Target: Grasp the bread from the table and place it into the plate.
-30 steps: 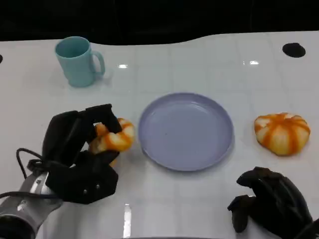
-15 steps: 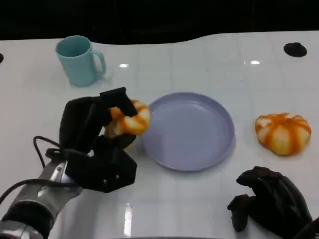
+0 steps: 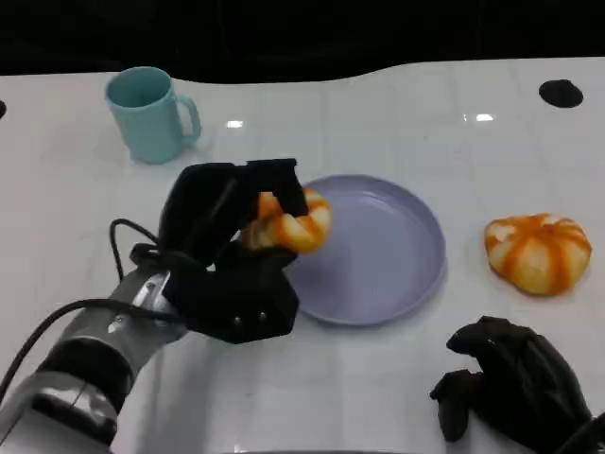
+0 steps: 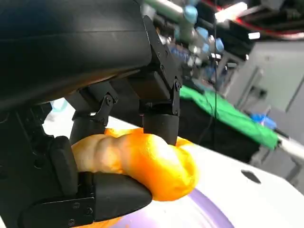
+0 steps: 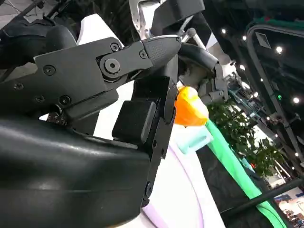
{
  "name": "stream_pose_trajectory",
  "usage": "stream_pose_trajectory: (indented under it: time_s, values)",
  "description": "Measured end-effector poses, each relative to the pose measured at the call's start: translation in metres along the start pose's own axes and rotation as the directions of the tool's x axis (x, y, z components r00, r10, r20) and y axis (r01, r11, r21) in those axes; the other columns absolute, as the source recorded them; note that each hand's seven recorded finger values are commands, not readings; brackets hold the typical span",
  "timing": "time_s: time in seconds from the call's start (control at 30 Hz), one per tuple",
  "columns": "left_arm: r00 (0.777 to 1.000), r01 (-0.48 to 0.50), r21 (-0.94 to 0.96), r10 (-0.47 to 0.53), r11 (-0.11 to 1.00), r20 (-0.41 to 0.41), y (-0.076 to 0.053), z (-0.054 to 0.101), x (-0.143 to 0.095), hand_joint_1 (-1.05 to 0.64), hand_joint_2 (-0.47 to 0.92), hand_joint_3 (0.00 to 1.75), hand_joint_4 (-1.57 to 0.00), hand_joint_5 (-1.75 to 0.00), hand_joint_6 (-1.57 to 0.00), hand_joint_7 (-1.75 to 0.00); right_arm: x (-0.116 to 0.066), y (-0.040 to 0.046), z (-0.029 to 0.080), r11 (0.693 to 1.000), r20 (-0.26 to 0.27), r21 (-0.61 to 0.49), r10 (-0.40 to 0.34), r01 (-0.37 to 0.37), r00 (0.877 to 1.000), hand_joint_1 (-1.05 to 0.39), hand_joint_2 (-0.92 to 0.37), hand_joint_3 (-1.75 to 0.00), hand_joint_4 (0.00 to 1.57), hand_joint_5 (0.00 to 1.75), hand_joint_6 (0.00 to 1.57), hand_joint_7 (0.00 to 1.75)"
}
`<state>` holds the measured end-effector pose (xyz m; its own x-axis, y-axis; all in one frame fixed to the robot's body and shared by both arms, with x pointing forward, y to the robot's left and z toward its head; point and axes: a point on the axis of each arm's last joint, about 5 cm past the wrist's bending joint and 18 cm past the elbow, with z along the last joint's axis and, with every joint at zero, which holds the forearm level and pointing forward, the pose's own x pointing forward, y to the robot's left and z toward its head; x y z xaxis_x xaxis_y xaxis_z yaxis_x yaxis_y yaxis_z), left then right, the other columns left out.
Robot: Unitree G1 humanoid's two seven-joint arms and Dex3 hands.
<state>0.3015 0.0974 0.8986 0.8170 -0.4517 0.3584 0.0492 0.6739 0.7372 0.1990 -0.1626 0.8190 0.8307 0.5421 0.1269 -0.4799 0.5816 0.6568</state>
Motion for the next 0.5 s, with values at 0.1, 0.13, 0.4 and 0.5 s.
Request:
stream_pose_trajectory:
  time_s: [0.1,0.13,0.4,0.5]
  values:
    - [0.999,0.039,0.0,-0.039,0.999,-0.01,-0.002,0.003,0.005,-0.77,0.37,1.54,-1.44,-1.72,-1.34,-1.59,-0.001,0.0001,0.0,1.0,0.001,-0.004,-0.002,0.002,1.0,-0.74,-0.92,-0.07,1.48,0.85,1.57,0.35]
    - [0.999,0.049,0.001,-0.049,0.999,-0.008,-0.003,0.005,0.008,-0.81,0.43,1.47,-1.43,-1.73,-1.32,-1.61,-0.001,0.0002,0.0,1.0,0.001,-0.004,-0.002,0.002,1.0,-0.74,-0.92,-0.07,1.48,0.85,1.57,0.35]
    - [0.99,0.141,0.097,-0.143,0.985,0.015,-0.013,0.014,0.018,-0.95,0.79,1.01,-1.42,-1.75,-1.23,-1.75,-0.001,0.0008,-0.001,1.0,-0.001,-0.005,0.01,-0.01,1.0,-0.74,-0.9,-0.05,1.48,0.85,1.57,0.35]
    - [0.988,0.15,0.117,-0.152,0.982,0.007,-0.017,0.015,0.017,-0.98,0.89,0.9,-1.36,-1.75,-1.19,-1.71,0.0,0.0012,-0.001,1.0,-0.005,-0.003,0.012,-0.012,1.0,-0.74,-0.89,-0.04,1.49,0.85,1.57,0.35]
